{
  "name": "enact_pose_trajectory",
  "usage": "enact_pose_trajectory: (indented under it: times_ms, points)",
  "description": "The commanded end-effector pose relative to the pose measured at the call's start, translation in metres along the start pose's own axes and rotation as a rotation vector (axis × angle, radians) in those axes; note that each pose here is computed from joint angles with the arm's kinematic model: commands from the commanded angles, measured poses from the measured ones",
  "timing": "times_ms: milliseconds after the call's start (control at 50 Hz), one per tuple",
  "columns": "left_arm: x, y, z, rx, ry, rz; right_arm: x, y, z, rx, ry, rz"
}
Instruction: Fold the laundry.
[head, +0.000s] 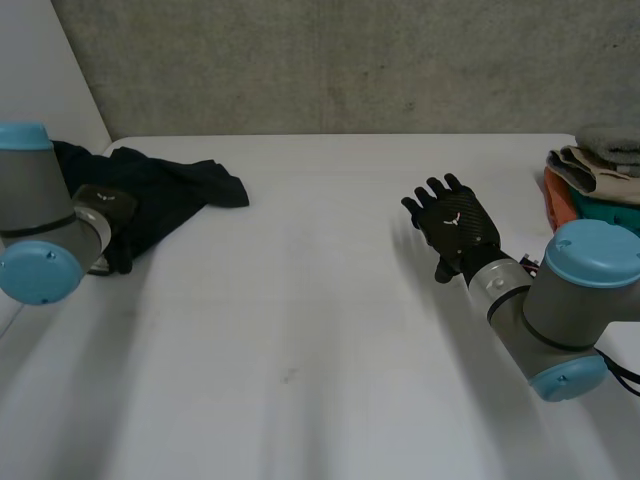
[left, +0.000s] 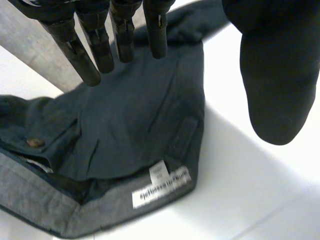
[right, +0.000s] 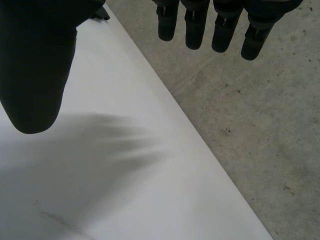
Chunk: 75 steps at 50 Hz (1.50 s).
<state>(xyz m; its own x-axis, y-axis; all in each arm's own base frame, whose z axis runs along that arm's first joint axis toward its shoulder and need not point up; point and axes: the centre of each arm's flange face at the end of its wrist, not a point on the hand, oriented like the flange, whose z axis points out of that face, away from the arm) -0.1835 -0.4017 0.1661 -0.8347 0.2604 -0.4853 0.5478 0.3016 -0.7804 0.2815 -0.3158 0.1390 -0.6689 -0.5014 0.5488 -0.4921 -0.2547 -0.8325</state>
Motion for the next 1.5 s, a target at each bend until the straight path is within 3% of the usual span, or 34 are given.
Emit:
enact_pose_trajectory:
  times_ms: [20,220,780,1000,1160,1340,1460,1500]
  points:
    - [-0.001,0.018,0.018,0.002,-0.025,0.036,0.000,0.000,-0.001,0.000,-0.002,0.000]
    - [-0.014,0.029,0.045,0.051,-0.084,0.036,0.000,0.000,-0.001,0.000,0.000,0.000]
    - [-0.008,0.041,0.070,0.091,0.005,0.018,0.002,0.001,-0.001,-0.003,0.008,-0.007]
    - [-0.009,-0.043,0.008,0.247,0.130,-0.190,0.007,0.000,0.001,0.002,0.024,-0.011]
    - [0.034,-0.112,-0.077,0.397,0.308,-0.291,0.036,-0.005,0.007,0.013,0.102,-0.010]
    - [0.152,-0.136,-0.180,0.469,0.596,-0.319,0.092,-0.008,0.009,0.018,0.224,0.058]
    - [0.241,-0.115,-0.206,0.486,0.752,-0.398,0.112,0.003,0.010,-0.045,0.249,0.100]
    - [0.257,-0.113,-0.209,0.499,0.799,-0.413,0.113,0.006,0.011,-0.069,0.249,0.108]
